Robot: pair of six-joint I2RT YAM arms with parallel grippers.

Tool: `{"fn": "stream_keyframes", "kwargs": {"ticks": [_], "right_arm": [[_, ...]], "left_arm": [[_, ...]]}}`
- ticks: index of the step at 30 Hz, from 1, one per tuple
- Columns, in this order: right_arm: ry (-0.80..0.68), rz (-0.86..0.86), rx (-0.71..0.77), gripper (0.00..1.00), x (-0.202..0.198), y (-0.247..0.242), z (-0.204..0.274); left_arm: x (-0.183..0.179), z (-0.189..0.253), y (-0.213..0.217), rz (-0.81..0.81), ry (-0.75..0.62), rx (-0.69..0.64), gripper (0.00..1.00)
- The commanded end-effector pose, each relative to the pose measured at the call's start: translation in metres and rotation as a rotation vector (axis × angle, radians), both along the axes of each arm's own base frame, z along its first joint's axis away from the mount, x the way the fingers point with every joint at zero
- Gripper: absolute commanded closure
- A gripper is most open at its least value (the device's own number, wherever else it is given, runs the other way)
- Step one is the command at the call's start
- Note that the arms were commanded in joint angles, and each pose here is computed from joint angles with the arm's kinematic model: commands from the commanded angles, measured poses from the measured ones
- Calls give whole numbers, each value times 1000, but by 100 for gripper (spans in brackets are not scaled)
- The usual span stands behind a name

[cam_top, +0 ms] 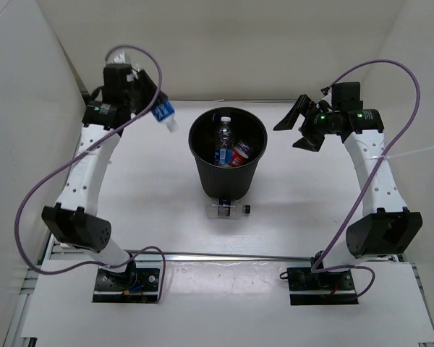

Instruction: Put the plastic bottles in the bin

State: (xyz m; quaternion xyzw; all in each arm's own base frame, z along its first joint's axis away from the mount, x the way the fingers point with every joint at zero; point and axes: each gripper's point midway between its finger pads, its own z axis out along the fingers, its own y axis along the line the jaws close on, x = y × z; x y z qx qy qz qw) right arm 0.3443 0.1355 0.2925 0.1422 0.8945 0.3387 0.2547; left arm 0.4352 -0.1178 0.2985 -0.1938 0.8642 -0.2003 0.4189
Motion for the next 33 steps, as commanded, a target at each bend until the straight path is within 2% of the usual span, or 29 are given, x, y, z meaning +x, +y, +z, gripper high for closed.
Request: {"fn": "stream_keyframes", "kwargs": {"ticks": [1, 4, 8, 10, 13, 14, 16, 17, 20, 23, 27, 31, 33], "right_arm": [[-4, 6, 15, 0, -5, 1, 1], [7, 6, 14, 0, -5, 1, -3], [12, 0, 19, 0, -5, 1, -5], [10, -7, 12, 0, -6, -1, -5], [10, -14, 4, 0, -8, -2, -7], [10, -23, -5, 0, -9, -4, -8], [9, -31, -14, 0, -12, -6, -9], [-4, -41, -24, 0, -12, -8, -7], [-9, -57, -52, 0, -17, -13, -11], [-37, -48, -71, 0, -24, -16, -11], [-141, 9, -69, 0, -37, -14, 6], [-368, 107, -92, 0, -59, 1, 50], [-455, 114, -173, 0, -67, 3, 67]], "left_arm": [[-12, 110, -8, -23, -261, -18, 64], [-12, 143, -46, -142, -348, -55, 64], [-15, 140, -110, -355, -370, -34, 62], [-17, 118, -142, -437, -333, -17, 56], [-25, 93, -167, -490, -296, 28, 49], [-26, 86, -170, -498, -288, 49, 39], [-31, 74, -178, -504, -269, 79, 32], [-32, 65, -175, -505, -256, 101, 30], [-38, 44, -176, -511, -214, 143, 17], [-38, 50, -166, -485, -231, 180, 0], [-47, 94, -160, -453, -340, 214, 0], [-63, 130, -116, -311, -412, 260, 0], [-72, 113, -96, -257, -375, 296, 0]]}}
